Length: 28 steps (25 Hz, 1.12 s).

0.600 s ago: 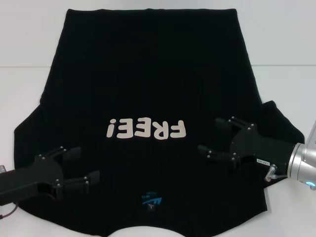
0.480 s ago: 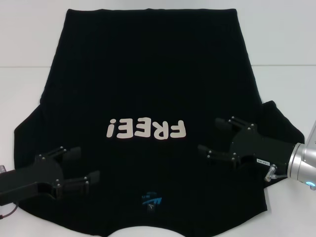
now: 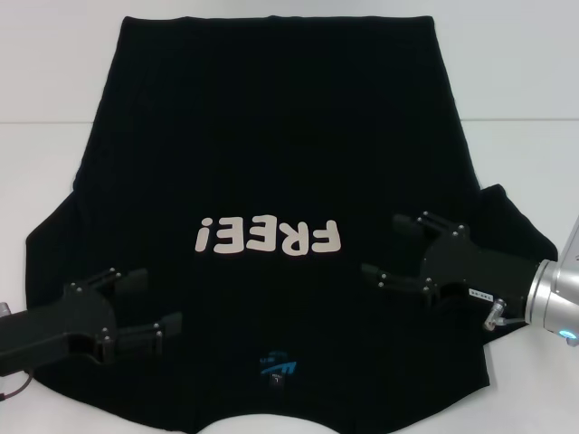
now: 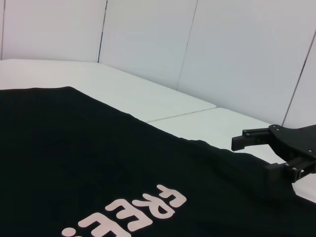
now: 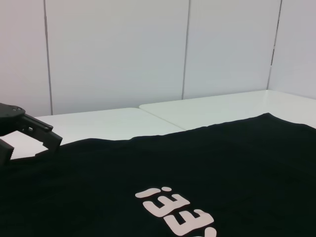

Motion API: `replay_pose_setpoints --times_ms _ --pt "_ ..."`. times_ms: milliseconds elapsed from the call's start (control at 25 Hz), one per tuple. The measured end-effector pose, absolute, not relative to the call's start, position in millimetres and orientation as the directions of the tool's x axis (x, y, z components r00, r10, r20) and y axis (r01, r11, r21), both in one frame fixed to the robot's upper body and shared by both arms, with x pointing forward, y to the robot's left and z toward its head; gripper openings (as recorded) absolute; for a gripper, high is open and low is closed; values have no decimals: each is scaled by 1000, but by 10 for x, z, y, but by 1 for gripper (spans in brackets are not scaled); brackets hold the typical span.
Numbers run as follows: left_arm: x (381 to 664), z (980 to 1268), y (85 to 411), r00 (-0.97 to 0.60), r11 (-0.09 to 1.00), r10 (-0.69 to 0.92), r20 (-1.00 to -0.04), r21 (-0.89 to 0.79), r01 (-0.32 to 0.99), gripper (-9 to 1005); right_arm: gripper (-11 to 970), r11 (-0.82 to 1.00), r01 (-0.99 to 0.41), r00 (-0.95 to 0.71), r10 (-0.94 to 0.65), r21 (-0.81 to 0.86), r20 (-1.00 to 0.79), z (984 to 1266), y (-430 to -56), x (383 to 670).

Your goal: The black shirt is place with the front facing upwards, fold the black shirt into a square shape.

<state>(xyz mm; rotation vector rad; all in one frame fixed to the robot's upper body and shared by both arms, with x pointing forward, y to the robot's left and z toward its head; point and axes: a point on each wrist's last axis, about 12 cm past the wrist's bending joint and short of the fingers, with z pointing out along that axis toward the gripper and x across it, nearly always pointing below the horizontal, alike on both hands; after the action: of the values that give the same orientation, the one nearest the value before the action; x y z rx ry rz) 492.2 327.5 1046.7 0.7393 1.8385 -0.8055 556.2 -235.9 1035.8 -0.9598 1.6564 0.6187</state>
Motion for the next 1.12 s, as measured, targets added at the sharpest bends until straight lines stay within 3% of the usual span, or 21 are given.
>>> replay_pose_setpoints --times_ms 880,1040,1120 --pt "4923 10470 3279 -365 602 130 -922 -220 768 947 927 538 -840 -102 -281 -69 -954 10364 -2352 5568" --pt "4967 10527 3335 -456 625 48 -889 -330 708 947 927 538 -840 -102 -280 -68 -955 10365 -2351 5567" --pt "5028 10600 3431 -568 639 -56 -821 -466 611 948 927 539 -840 -103 -278 -66 -955 10366 -2351 5567"
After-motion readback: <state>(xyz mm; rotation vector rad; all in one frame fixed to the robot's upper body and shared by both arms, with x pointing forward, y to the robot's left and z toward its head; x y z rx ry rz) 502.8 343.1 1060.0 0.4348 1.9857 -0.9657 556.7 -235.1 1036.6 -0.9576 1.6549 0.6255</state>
